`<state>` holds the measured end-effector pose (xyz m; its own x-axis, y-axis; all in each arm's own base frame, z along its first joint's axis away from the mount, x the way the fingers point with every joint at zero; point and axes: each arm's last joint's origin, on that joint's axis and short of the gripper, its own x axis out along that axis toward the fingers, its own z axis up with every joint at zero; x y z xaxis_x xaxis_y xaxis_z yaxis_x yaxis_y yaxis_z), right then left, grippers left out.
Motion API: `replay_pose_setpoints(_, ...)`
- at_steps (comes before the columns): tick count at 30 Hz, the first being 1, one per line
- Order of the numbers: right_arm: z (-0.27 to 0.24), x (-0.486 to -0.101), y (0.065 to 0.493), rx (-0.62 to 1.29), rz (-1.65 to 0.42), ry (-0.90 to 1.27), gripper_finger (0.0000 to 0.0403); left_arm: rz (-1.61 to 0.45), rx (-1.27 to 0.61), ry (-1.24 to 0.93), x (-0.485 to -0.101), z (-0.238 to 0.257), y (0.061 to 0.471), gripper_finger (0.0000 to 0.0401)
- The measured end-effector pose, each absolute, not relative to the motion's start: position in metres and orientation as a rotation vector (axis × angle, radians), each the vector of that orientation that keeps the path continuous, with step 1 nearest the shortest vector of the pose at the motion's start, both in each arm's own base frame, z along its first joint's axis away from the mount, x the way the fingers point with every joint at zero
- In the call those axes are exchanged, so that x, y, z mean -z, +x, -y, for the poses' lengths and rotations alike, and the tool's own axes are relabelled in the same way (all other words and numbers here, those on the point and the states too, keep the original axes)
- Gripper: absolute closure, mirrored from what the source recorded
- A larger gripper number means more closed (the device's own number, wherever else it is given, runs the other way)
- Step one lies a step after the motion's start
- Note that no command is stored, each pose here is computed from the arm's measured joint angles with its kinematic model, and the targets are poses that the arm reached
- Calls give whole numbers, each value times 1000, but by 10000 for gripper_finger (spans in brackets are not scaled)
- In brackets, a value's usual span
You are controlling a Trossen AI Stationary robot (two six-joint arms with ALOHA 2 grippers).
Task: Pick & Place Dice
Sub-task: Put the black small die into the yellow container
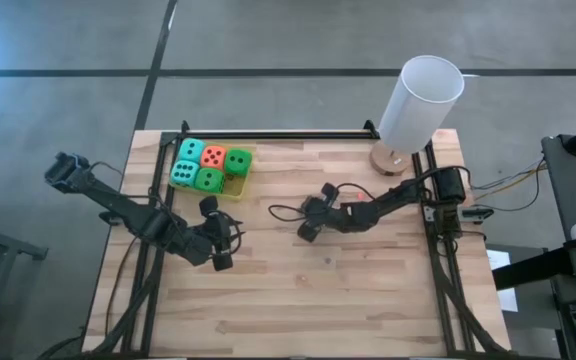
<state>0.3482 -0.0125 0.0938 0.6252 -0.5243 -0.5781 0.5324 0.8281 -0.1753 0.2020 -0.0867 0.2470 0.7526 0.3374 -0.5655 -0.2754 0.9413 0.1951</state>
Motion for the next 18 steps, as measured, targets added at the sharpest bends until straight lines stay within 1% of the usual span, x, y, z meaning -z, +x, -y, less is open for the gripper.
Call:
replay_pose_setpoints(10,24,-96,351,564,-629,85,374,-617,-332,88,-248,87,203,278)
replay_pose_setpoints(18,24,-94,350,563,-650,79,374,-617,-331,90,-248,87,204,281)
